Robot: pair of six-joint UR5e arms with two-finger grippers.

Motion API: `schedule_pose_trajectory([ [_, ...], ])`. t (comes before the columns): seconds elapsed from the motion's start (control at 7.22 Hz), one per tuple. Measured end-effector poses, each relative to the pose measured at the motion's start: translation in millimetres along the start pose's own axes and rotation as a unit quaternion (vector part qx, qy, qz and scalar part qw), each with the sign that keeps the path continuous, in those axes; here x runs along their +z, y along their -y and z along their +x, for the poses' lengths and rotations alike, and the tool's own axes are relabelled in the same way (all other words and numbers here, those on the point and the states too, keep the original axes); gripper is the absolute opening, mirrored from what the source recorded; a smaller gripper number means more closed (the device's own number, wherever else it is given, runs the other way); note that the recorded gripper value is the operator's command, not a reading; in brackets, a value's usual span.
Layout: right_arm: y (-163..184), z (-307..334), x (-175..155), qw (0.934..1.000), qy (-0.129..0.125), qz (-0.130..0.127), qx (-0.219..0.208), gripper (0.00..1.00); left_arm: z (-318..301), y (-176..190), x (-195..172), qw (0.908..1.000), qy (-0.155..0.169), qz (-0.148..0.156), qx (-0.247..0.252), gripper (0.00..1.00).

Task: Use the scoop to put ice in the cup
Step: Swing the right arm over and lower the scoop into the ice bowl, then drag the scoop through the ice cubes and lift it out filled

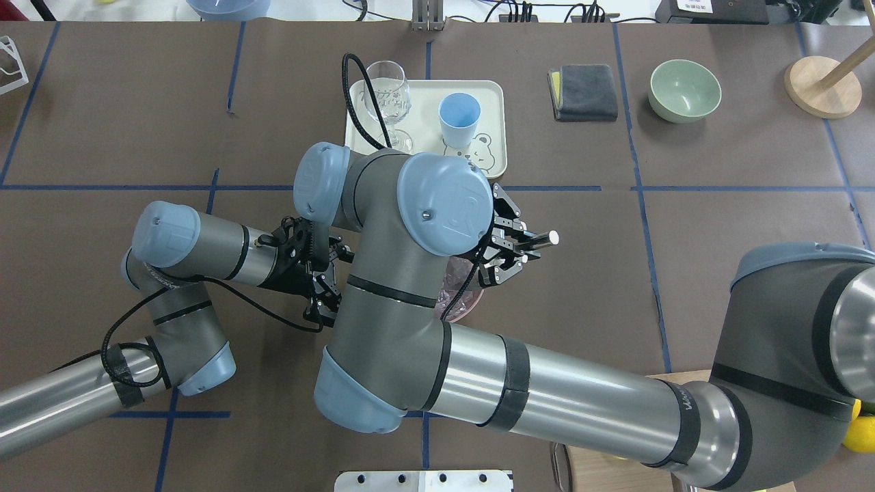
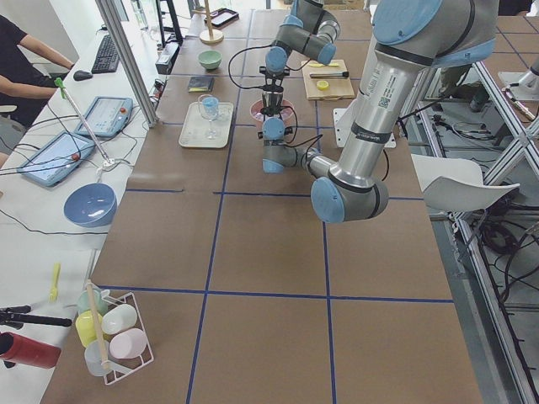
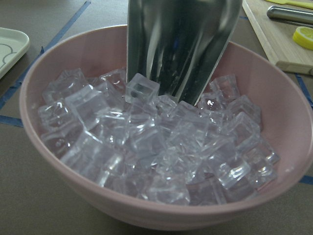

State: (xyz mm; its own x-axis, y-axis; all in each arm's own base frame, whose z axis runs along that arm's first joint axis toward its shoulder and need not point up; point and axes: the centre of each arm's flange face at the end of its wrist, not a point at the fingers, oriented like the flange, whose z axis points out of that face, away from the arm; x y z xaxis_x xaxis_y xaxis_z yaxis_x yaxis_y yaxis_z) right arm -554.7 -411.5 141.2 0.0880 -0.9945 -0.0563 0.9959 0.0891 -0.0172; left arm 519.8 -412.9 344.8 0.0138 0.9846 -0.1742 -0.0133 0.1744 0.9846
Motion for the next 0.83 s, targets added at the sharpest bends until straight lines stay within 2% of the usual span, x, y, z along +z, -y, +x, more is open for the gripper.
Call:
schedule_pose_trajectory([
  [0.42, -24.2, -10.7, 21.8, 0.9978, -0.02, 0.063, 0.005, 0.0, -0.7, -1.0, -0.6, 1.0, 0.001, -0.001, 0.0, 1.0],
  [0.83, -39.4, -16.2, 37.9, 0.9913, -0.033, 0.127, 0.014, 0.0, -0.9, -1.6, -0.8, 1.0, 0.001, -0.001, 0.0, 1.0],
])
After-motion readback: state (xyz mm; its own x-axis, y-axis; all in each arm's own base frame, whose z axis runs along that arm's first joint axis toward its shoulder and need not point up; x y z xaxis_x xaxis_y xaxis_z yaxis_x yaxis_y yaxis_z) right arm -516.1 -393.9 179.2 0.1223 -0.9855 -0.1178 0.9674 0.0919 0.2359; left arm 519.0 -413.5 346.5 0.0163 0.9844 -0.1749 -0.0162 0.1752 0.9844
